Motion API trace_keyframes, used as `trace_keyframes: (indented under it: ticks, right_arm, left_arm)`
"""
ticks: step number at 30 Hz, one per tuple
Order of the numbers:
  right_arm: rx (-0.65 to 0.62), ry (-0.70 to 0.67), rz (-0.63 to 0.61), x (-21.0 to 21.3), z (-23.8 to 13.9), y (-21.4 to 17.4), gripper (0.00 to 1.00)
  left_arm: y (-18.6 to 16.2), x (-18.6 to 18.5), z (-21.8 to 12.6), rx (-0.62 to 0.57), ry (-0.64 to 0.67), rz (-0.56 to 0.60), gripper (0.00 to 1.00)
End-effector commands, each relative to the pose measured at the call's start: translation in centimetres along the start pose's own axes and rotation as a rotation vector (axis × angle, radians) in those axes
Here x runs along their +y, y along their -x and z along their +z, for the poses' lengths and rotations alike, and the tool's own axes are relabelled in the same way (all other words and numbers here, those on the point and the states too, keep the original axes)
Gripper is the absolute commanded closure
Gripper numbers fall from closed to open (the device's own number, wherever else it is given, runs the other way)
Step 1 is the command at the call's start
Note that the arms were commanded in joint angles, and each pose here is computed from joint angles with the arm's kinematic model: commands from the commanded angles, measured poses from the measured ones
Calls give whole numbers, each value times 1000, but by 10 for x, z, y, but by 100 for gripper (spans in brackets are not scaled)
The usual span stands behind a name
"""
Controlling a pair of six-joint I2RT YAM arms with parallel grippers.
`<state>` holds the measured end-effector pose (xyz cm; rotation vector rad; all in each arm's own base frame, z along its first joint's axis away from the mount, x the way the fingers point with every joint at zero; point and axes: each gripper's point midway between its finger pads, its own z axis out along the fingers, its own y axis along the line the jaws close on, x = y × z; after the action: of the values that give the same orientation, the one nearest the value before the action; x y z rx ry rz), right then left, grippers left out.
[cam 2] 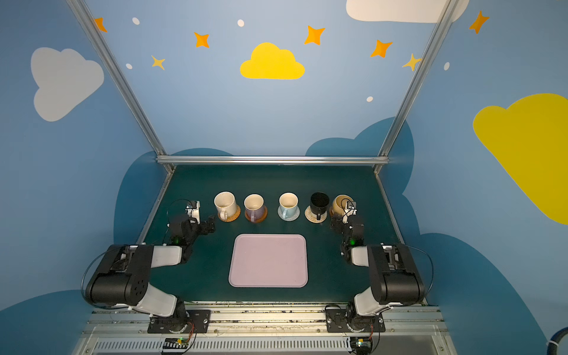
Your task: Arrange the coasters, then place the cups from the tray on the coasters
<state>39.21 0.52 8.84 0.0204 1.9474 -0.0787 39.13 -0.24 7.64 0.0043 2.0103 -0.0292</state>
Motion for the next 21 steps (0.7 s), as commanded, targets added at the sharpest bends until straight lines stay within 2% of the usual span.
trace_keyframes:
  ticks: [1,5,11,13,15,21]
  right_arm:
    - [-87,-40,-9,-2,-18,20,9]
    - [-123,51,-46,13,-42,38,10]
    - [-82,13,-40,10,-13,15,9]
    - [-21,5,-30,8,0,7,9]
    - [1,32,13,3,1,3,9]
    - [-11,33,12,3,2,3,9]
  left_arm:
    - [6,0,1,-14,-8,-3,0]
    - [6,-1,1,-13,-9,-3,0]
    - [6,0,1,-15,-8,-1,0]
    - [6,0,1,-13,-8,-3,0]
    - [6,-1,1,-15,-9,0,0]
    - [6,0,1,-16,-8,-3,0]
